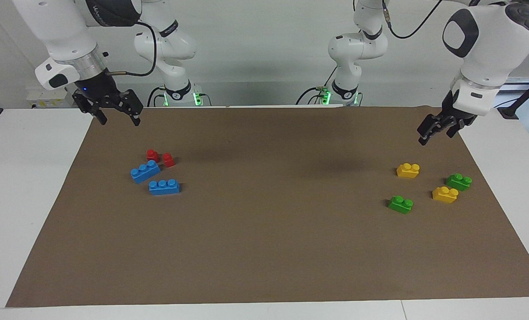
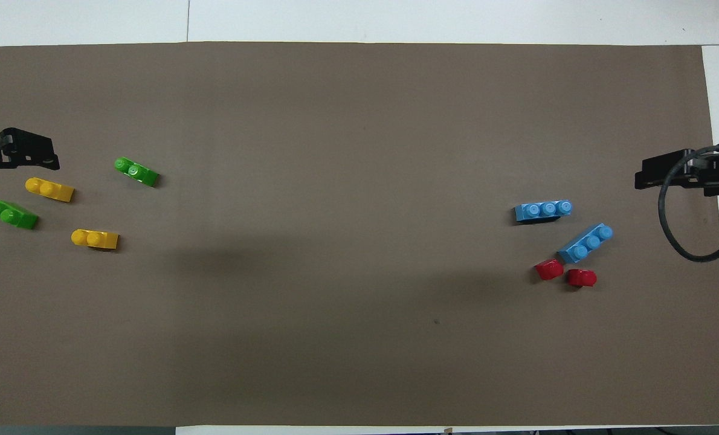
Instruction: Remove green block with left arm and hold with right
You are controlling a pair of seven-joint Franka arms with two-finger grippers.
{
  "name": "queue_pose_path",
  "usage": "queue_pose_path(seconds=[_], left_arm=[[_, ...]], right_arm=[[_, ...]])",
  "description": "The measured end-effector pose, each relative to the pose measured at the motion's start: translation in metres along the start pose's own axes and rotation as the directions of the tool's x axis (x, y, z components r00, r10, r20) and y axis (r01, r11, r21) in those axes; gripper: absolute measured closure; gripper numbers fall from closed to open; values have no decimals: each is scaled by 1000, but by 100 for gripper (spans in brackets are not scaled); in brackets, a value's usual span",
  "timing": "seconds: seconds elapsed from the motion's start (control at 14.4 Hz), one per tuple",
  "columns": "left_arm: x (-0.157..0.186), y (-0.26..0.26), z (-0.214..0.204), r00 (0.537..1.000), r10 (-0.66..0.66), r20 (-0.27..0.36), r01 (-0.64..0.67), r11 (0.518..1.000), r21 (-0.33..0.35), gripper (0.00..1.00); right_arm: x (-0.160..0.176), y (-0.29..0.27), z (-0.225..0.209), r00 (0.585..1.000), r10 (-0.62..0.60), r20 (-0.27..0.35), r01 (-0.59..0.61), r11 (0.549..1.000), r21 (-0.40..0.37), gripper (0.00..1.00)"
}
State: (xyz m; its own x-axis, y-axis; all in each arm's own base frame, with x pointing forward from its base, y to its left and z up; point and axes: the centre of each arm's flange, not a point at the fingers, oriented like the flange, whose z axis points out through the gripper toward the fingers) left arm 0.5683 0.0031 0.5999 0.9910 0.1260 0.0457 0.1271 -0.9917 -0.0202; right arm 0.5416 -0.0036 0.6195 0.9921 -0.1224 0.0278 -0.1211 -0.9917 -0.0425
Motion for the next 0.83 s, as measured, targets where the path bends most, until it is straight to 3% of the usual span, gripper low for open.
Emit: queue_pose_path(seconds=[0.35, 0.83], left_arm=[[-21, 2, -15, 994, 92, 52, -92, 996, -11, 0], [-24, 13, -9, 989, 131, 68, -129, 991, -30, 0]], right_arm=[[-1, 4, 6, 1000, -12, 12, 13, 999, -36, 0], [-5, 10, 12, 998, -1, 55, 3, 999, -41, 0]])
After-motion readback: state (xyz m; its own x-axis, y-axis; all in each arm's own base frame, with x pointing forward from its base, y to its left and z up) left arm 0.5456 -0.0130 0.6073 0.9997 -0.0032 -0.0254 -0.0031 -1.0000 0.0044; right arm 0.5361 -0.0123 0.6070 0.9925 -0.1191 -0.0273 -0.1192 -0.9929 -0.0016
